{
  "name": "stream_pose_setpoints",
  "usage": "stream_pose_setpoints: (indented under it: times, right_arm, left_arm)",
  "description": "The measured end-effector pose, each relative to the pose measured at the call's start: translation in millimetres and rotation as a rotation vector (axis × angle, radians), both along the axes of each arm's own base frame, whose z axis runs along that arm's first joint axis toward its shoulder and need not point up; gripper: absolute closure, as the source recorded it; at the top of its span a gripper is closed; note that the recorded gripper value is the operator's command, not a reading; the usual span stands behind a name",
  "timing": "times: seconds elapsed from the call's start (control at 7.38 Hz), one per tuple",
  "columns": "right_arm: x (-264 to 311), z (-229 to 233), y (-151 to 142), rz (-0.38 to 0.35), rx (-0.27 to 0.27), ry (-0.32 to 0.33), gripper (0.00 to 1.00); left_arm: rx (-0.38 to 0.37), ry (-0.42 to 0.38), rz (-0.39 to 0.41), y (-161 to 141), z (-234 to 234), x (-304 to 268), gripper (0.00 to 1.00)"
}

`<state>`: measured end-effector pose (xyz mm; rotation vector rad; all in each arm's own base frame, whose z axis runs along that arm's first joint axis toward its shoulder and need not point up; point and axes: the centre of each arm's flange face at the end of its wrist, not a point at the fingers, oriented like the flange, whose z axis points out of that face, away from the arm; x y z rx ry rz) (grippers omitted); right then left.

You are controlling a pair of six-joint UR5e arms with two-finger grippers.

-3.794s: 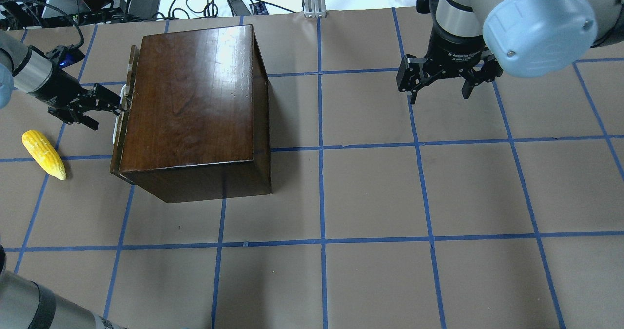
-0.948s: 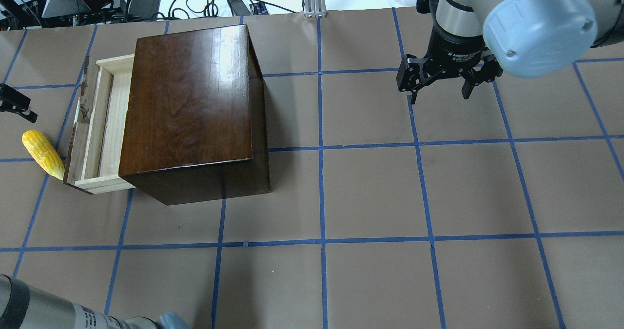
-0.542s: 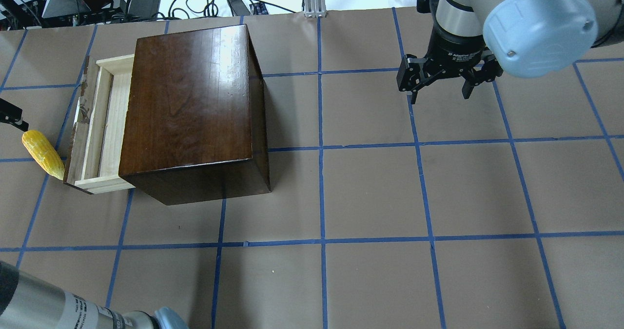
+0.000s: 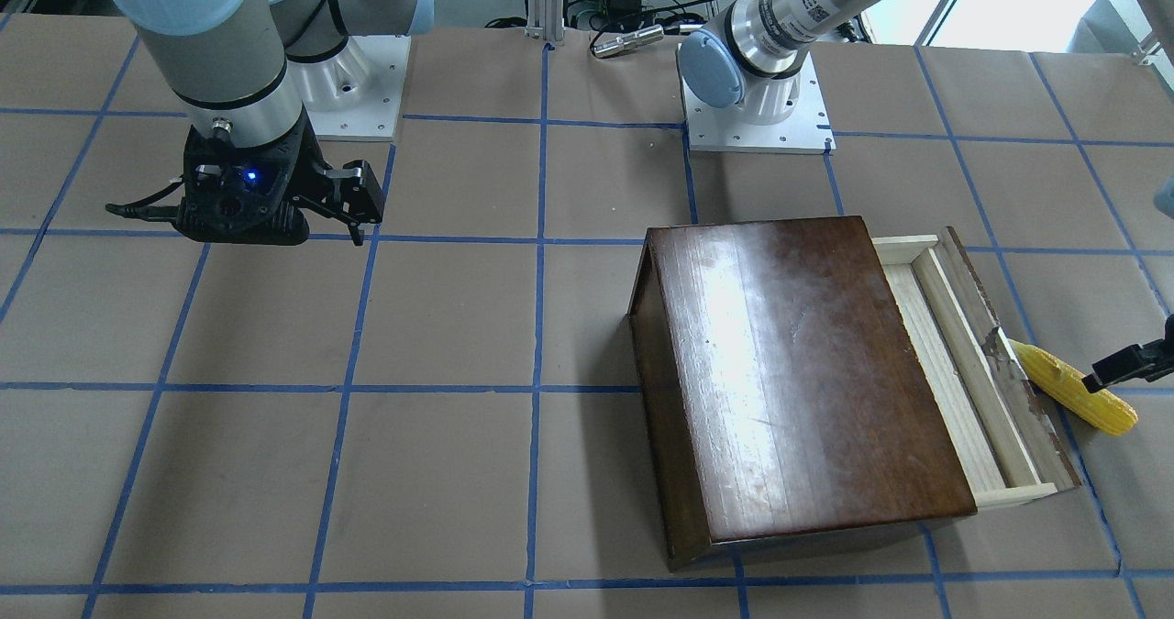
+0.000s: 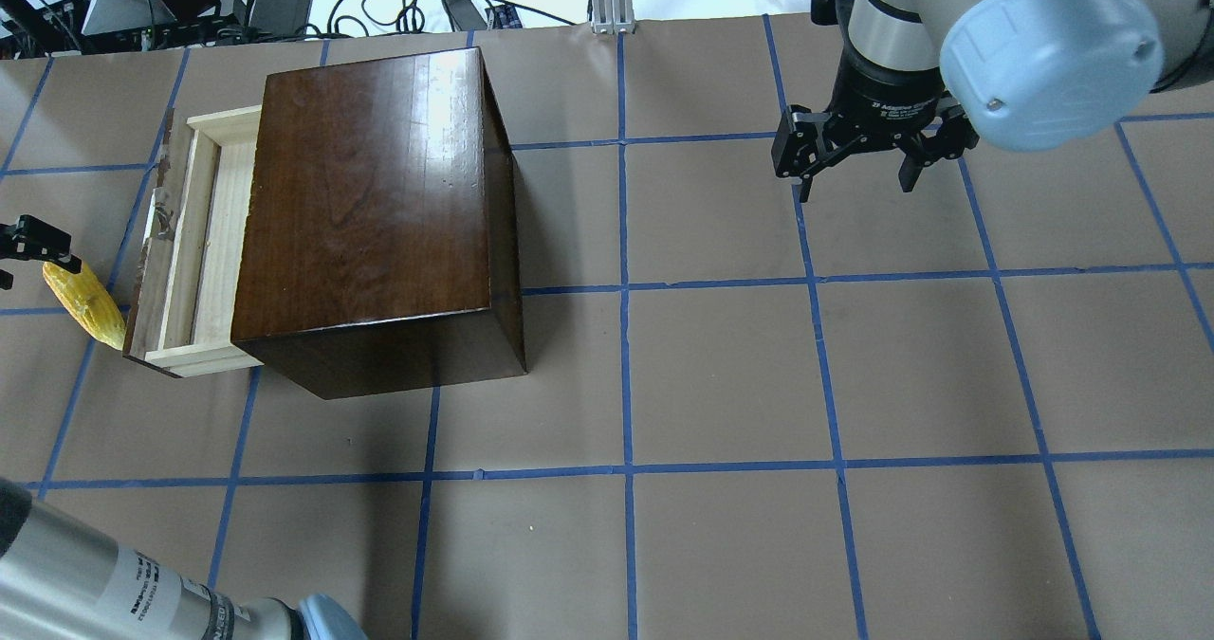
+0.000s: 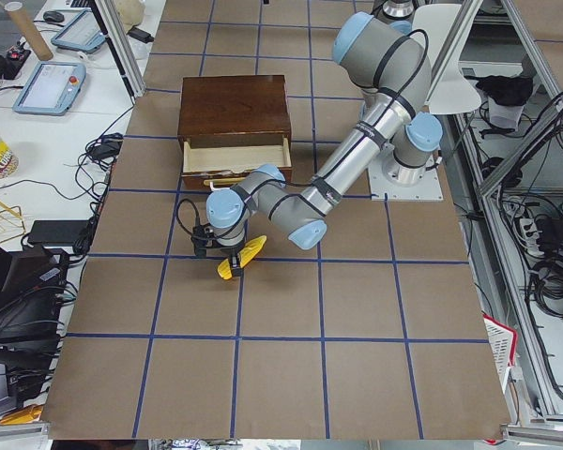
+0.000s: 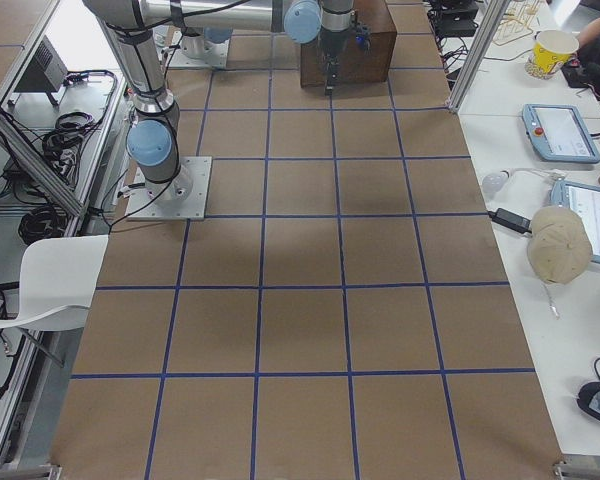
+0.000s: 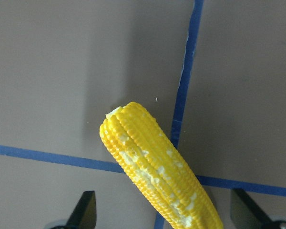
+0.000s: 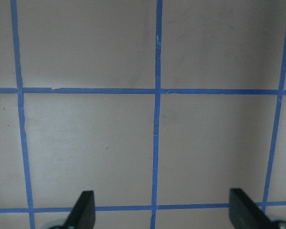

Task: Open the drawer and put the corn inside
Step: 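Lower the left gripper and grasp the yellow corn cob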

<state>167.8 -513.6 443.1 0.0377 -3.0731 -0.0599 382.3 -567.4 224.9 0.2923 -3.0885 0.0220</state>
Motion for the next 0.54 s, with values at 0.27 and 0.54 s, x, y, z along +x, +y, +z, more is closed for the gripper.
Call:
stream_pose_setpoints:
  times: [0.27, 0.54]
  right_arm:
    - [0, 0, 0, 0.0, 0.002, 0.0, 0.0]
    - [0, 0, 0, 0.0, 0.001, 0.0, 0.0]
  left_arm:
    - [0.012, 0.021, 0.011, 1, -17, 0, 0.0]
    - [-0.002, 0.051, 0.017, 0, -25, -2, 0.0]
